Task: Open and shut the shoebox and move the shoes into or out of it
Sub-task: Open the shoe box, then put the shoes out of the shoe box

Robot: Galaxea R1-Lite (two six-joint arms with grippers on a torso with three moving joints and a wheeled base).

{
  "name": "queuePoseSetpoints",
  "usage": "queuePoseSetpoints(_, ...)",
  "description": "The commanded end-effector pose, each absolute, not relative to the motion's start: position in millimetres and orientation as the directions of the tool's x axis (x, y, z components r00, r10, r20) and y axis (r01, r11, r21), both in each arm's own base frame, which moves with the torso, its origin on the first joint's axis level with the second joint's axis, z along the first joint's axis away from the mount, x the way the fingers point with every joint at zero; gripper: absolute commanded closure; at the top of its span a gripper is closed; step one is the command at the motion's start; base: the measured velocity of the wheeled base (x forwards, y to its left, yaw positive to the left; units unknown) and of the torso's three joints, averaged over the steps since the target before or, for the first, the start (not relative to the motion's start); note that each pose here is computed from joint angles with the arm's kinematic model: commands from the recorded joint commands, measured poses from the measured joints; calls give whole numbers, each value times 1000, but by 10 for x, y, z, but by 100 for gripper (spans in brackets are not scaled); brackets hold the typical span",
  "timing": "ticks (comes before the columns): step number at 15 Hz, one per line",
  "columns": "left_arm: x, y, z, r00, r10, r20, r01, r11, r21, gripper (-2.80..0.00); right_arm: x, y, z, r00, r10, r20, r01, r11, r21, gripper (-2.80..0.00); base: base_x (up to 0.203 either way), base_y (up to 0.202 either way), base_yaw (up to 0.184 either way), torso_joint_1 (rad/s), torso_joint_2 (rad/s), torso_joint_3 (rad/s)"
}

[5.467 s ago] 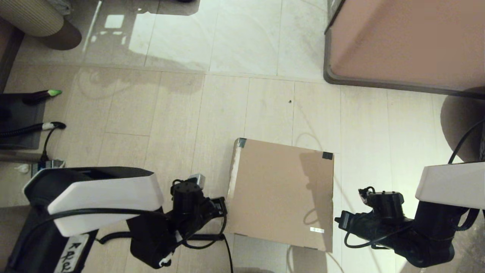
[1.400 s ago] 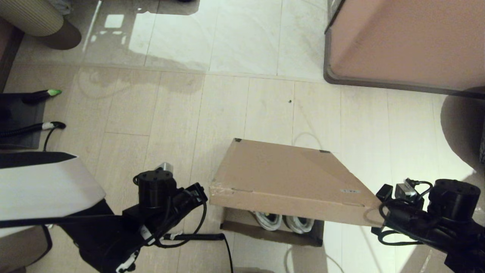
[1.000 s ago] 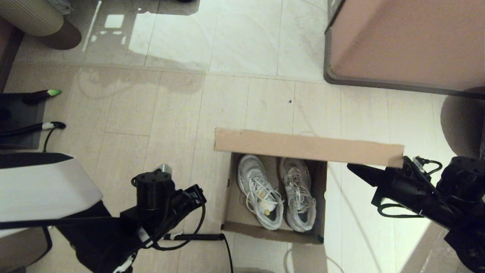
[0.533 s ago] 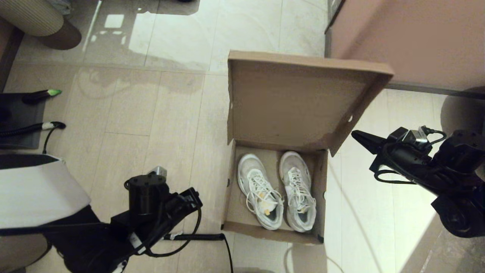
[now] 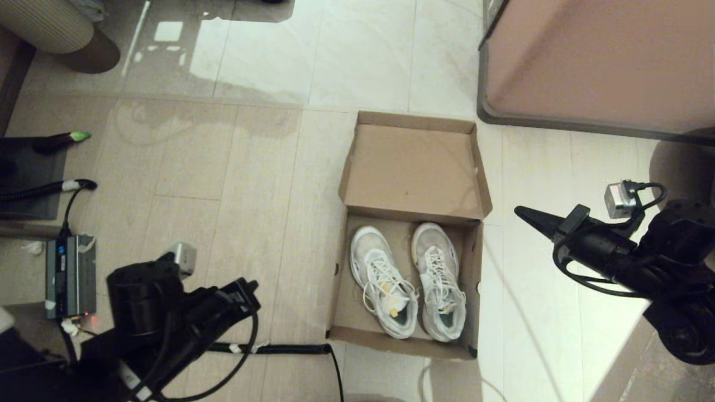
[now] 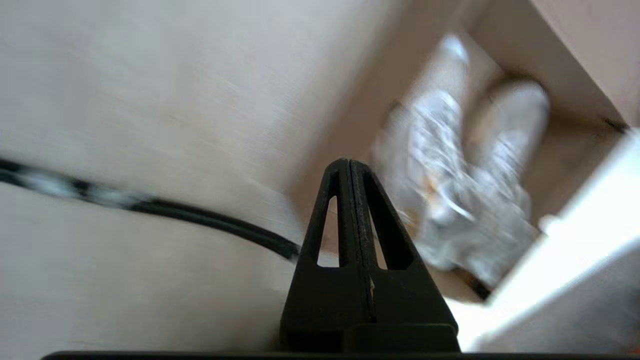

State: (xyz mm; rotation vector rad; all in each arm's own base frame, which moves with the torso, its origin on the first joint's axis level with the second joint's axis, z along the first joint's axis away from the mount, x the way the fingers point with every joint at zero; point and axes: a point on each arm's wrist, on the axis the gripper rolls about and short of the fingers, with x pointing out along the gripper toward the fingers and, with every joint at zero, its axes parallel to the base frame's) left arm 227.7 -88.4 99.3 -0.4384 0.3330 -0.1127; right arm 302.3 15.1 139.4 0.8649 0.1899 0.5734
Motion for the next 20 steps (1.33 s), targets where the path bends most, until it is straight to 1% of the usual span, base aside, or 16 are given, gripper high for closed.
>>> queuePoseSetpoints(1,2117,-583,1218,975,-93,-202,3,915,-404,0,2776,261,1387,814,579,-44,-450,676,583,0,0,0,0,0,0,0)
queuePoseSetpoints(3,1922,-375,1362,990,-45,-133,-5,936,-353,0,2561,360,1402,808,565,-169,-436,765,474,0,0,0,0,0,0,0)
queuePoseSetpoints(5,1632,-276,1458,996,-63,-65,42,954,-297,0,2322,443,1450,795,543,-271,-427,818,384,0,0,0,0,0,0,0)
queuePoseSetpoints(6,1461,-237,1461,996,-77,-42,64,968,-244,0,2190,454,1428,784,509,-355,-404,853,330,0,0,0,0,0,0,0)
queuePoseSetpoints(7,1332,-208,1450,996,-78,-32,71,979,-192,0,2104,447,1390,792,436,-429,-357,899,255,0,0,0,0,0,0,0)
queuePoseSetpoints(9,1114,-157,1372,994,-42,-102,28,991,-132,0,1986,428,1280,810,246,-533,-233,968,94,0,0,0,0,0,0,0)
queuePoseSetpoints(10,999,-135,1347,992,-31,-124,17,994,-110,0,1907,468,1198,792,222,-569,-234,971,53,0,0,0,0,0,0,0)
queuePoseSetpoints(12,705,-86,1283,988,-24,-150,15,998,-61,0,1811,540,1101,760,236,-606,-269,962,37,0,0,0,0,0,0,0)
queuePoseSetpoints(14,376,-33,1167,987,-31,-158,27,999,-26,0,1840,570,1047,741,245,-625,-271,961,55,0,0,0,0,0,0,0)
queuePoseSetpoints(15,218,-10,1083,982,-47,-185,46,999,-11,0,1885,611,996,731,253,-633,-266,961,77,0,0,0,0,0,0,0)
queuePoseSetpoints(16,90,7,957,961,-62,-270,67,998,9,0,1926,667,969,733,270,-624,-273,957,95,0,0,0,0,0,0,0)
queuePoseSetpoints(17,-10,19,846,935,-75,-345,91,995,29,0,2001,724,913,736,283,-615,-280,954,104,0,0,0,0,0,0,0)
queuePoseSetpoints(18,-57,21,809,922,-98,-374,126,991,52,0,2096,798,848,746,298,-595,-288,951,115,0,0,0,0,0,0,0)
queuePoseSetpoints(19,-57,14,839,925,-121,-359,158,985,75,0,2187,874,782,756,310,-576,-292,948,127,0,0,0,0,0,0,0)
queuePoseSetpoints(20,-56,10,849,932,-89,-352,125,989,81,0,2252,958,727,765,325,-557,-298,944,141,0,0,0,0,0,0,0)
